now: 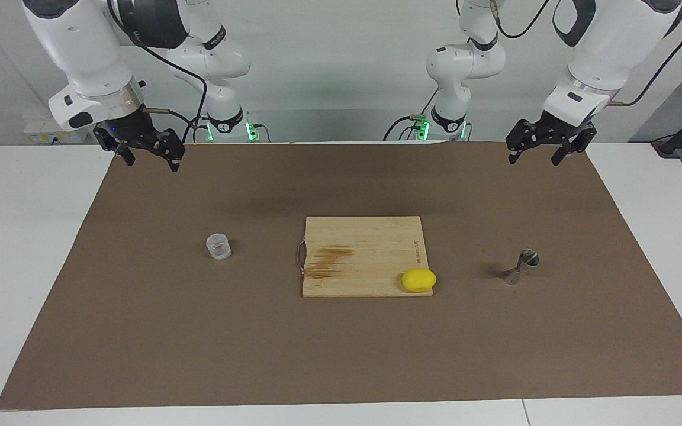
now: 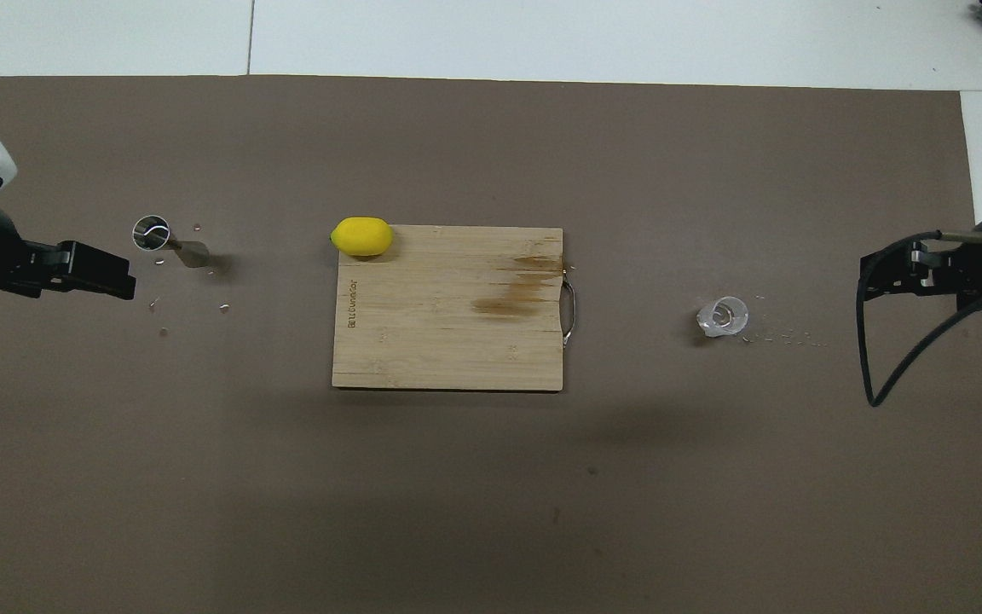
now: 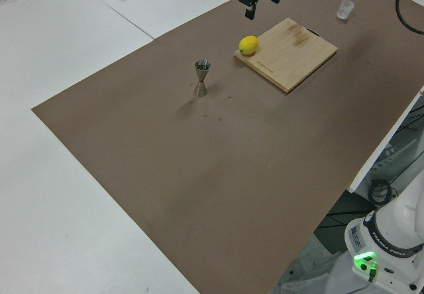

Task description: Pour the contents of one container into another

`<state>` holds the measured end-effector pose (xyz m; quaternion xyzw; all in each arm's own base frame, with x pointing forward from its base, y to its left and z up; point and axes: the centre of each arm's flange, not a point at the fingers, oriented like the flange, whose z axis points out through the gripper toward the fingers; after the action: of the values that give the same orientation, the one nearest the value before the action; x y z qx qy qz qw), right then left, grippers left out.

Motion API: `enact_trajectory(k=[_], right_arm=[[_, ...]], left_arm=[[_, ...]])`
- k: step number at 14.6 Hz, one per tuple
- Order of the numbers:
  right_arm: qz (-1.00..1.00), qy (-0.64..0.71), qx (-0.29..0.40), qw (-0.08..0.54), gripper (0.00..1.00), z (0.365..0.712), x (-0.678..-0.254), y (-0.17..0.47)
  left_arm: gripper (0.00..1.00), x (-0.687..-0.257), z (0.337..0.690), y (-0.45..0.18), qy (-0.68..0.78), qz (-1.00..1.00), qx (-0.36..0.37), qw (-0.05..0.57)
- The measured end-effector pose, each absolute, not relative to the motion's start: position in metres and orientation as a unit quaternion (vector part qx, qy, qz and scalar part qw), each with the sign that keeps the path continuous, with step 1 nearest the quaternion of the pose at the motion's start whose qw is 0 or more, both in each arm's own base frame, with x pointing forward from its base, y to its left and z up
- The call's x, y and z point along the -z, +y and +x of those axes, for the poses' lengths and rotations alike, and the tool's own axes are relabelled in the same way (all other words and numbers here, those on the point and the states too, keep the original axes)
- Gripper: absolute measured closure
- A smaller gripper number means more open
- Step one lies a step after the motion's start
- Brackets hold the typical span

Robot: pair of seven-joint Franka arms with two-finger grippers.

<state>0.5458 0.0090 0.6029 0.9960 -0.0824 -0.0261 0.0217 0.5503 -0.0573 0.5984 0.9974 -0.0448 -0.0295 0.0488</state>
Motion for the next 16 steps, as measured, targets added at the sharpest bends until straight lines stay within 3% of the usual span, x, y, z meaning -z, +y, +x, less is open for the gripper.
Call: enact_trajectory(k=[4, 7, 12, 16], right_arm=[[0.996, -0.082, 0.026, 0.022, 0.0, 0.546, -0.603, 0.009], [0.996, -0.082, 0.026, 0.022, 0.0, 0.546, -0.603, 0.009], [0.996, -0.082, 0.026, 0.022, 0.0, 0.546, -0.603, 0.009], [0.996, -0.082, 0.026, 0.022, 0.0, 0.546, -0.603, 0.009]], left_arm=[[0.0, -0.55, 0.594, -0.024, -0.006, 0.993, 0.065, 0.097], [0.0, -0.512, 0.618, 0.035, 0.058, 0.983, 0.085, 0.154], [0.0, -0.452, 0.626, 0.123, 0.248, 0.923, 0.134, 0.262], [0.0, -0.409, 0.623, 0.156, 0.446, 0.816, 0.211, 0.301]])
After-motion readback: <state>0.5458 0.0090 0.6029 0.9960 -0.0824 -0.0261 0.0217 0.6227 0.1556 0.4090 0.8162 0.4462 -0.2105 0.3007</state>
